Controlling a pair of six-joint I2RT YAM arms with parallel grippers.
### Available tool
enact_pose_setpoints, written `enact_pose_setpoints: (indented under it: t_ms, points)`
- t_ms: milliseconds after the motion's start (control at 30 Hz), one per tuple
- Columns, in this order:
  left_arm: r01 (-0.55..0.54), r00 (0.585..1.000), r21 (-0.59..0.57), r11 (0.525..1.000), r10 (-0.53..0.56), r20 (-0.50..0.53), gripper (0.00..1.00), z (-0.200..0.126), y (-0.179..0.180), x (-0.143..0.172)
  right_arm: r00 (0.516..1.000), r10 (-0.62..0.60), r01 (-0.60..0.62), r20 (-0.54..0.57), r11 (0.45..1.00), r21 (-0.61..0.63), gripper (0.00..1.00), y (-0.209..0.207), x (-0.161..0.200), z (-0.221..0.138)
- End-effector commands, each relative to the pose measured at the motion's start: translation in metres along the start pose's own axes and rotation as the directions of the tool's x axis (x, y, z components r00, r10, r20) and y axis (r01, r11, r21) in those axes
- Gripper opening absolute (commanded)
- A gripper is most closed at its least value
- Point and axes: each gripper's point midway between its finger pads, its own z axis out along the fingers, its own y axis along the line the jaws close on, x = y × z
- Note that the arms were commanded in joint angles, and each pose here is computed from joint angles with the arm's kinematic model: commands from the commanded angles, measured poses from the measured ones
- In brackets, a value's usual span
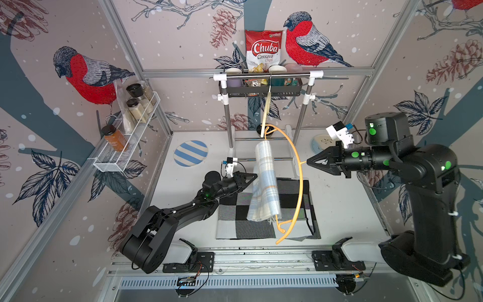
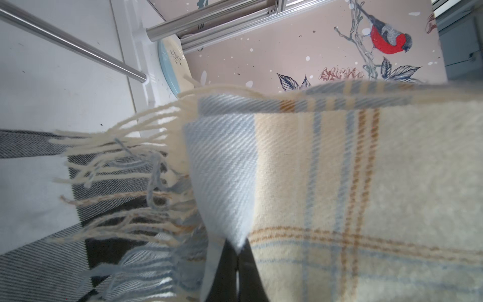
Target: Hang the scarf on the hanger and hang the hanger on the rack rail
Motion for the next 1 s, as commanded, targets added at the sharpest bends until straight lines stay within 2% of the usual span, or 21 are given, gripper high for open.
enact_pose_setpoints:
  t_ms: [0,233,433,767,800,900,967]
  points:
    - [-0.083,0.995,-0.099,0.992,0.078,-0.054,0.0,-0.002,0.017,0.007,0.999,-0.038,0.038,-0.008,0.998,-0.04,0.0,0.008,0.002,-0.002]
    - [-0.161,0.986,-0.238,0.958,0.147,-0.076,0.0,-0.013,0.047,0.012,0.999,-0.032,0.032,-0.009,0.998,-0.049,0.0,0.011,0.003,-0.004]
    - [-0.181,0.983,-0.252,0.951,0.173,-0.053,0.0,-0.014,0.053,0.006,1.0,-0.023,0.022,-0.014,0.999,-0.047,0.0,0.01,0.004,-0.004]
    - [-0.202,0.979,-0.247,0.948,0.198,-0.041,0.0,-0.013,0.043,-0.001,1.0,-0.01,0.01,-0.022,1.0,-0.028,0.0,0.001,0.003,0.003]
    - [-0.208,0.978,-0.247,0.946,0.206,-0.037,0.07,-0.014,0.04,-0.002,1.0,-0.007,0.007,-0.023,1.0,-0.025,0.0,0.0,0.003,0.004]
    - [-0.236,0.971,-0.285,0.929,0.237,-0.033,0.52,-0.025,0.035,-0.004,1.0,-0.001,0.001,-0.018,1.0,0.009,0.0,-0.008,0.003,0.004]
    - [-0.268,0.96,-0.346,0.899,0.281,-0.011,0.66,-0.039,0.024,-0.012,1.0,-0.004,0.004,-0.009,0.997,0.071,0.0,-0.02,0.003,0.005]
